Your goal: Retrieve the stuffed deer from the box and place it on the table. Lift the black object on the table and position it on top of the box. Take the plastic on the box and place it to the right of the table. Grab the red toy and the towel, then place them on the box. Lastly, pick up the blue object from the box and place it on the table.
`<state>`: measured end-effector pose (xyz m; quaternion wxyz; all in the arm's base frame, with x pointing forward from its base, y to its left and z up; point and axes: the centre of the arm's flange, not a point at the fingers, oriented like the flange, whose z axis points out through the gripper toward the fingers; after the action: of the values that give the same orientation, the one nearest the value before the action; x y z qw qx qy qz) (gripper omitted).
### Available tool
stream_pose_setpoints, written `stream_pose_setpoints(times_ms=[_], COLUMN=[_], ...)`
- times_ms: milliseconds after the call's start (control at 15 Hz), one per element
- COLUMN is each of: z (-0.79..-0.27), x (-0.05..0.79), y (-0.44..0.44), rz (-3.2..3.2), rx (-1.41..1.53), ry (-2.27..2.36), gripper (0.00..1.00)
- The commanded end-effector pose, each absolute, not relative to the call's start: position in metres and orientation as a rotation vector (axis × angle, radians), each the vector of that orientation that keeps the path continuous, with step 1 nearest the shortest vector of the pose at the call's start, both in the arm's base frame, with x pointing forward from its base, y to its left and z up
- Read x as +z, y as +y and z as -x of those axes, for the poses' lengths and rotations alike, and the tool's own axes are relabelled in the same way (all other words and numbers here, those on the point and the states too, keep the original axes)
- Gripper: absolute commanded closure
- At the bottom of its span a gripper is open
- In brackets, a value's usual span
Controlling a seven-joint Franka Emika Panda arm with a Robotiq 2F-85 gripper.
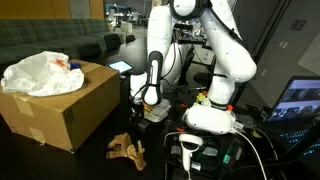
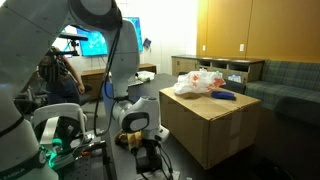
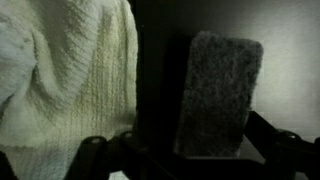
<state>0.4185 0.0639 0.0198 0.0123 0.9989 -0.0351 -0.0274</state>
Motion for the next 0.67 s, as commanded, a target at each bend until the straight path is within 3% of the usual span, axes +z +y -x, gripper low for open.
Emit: stream_pose_setpoints(times_ms=[0,133,333,600], z=[-0.424,-0.428,-0.433,-0.434], x=[0.007,0.005,0.01,0.02], y=[0.049,0.046,0.044,0.049], rz=[-3.167,-3.176,-3.174,-3.171], rx=[-0.051,-0.064,-0.065,-0.066], ry=[-0.081,-0.053,-0.015,0.037], gripper=[0.0,0.0,0.34,0.63])
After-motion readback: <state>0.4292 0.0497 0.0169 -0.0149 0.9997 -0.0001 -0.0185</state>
